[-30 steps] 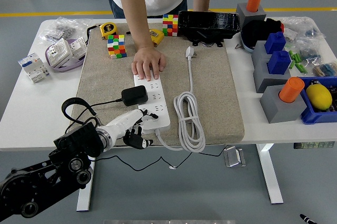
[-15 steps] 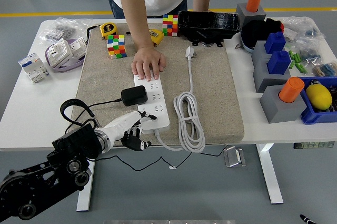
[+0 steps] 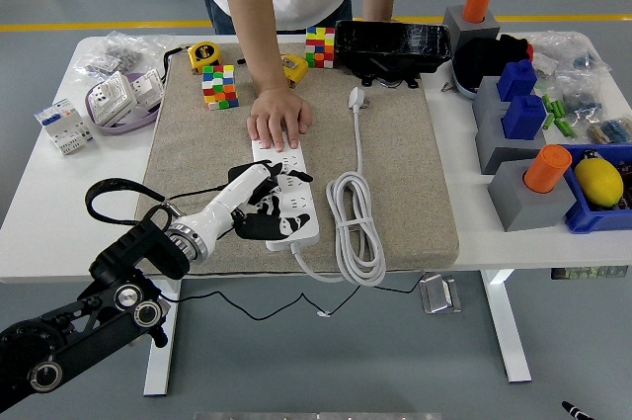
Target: Put the plug near the board,insert it into the board,press the button,pull the plug out
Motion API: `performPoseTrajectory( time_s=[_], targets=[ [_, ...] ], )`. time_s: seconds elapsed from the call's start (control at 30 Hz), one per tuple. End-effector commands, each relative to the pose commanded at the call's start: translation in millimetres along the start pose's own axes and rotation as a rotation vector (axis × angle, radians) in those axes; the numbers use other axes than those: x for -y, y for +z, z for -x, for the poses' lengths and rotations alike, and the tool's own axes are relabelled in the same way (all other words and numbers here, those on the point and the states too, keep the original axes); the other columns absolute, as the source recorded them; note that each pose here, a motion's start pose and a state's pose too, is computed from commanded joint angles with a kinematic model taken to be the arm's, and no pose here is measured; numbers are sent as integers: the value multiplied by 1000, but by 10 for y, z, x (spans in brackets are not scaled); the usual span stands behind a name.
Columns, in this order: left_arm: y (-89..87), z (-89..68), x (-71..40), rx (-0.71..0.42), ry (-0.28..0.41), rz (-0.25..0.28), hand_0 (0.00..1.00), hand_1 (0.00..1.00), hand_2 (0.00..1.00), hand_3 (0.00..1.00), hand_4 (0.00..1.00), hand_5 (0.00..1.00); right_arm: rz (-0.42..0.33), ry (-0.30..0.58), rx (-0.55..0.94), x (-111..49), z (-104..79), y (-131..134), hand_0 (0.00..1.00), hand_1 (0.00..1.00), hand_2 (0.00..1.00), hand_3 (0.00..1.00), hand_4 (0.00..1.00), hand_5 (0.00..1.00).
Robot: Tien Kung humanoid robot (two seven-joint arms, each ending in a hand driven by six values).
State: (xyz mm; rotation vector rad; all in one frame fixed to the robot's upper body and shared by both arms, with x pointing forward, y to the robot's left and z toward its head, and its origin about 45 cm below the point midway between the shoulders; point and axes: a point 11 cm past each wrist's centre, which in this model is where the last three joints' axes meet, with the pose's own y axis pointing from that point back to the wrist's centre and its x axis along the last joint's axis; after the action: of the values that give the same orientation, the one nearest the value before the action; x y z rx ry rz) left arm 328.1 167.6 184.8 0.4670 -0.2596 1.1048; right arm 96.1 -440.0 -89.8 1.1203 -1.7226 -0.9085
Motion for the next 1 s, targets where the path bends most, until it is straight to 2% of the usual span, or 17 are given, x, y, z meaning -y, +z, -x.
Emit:
performPoseTrajectory(
  time_s=[0.1, 0.13, 0.3, 0.33, 0.5, 0.53, 1.0],
  targets=[
    [-17, -81, 4, -103, 68, 36, 206, 169, 288, 566, 744, 238, 0, 0, -1, 0, -3, 0, 609, 640, 652, 552, 949, 492],
    [-32, -104, 5, -137, 88, 44, 376, 502, 532, 496, 761, 273, 0, 1, -1, 0, -4, 1, 608, 640, 653, 554, 949, 491],
    [-161, -133, -4, -297, 124, 35, 376, 502, 532, 496, 761, 273, 0, 0, 0, 1, 0, -5, 608, 640, 653, 554, 949, 491],
    [-183, -129, -17, -325, 126, 35, 490, 588, 559, 493, 774, 295, -1, 0, 0, 1, -2, -8, 610, 640, 653, 553, 949, 492],
    [-220, -135, -64, -371, 136, 42, 490, 588, 559, 493, 774, 295, -3, 2, -2, 4, -12, -27, 610, 640, 653, 553, 949, 492],
    [-223, -138, -70, -371, 138, 42, 503, 595, 559, 524, 772, 294, -3, 2, -3, 4, -12, -28, 609, 640, 653, 553, 949, 492],
    [-238, -171, -95, -353, 144, 35, 506, 592, 558, 533, 766, 299, -5, 1, -16, 4, -15, -40, 610, 640, 653, 553, 949, 492]
  ],
)
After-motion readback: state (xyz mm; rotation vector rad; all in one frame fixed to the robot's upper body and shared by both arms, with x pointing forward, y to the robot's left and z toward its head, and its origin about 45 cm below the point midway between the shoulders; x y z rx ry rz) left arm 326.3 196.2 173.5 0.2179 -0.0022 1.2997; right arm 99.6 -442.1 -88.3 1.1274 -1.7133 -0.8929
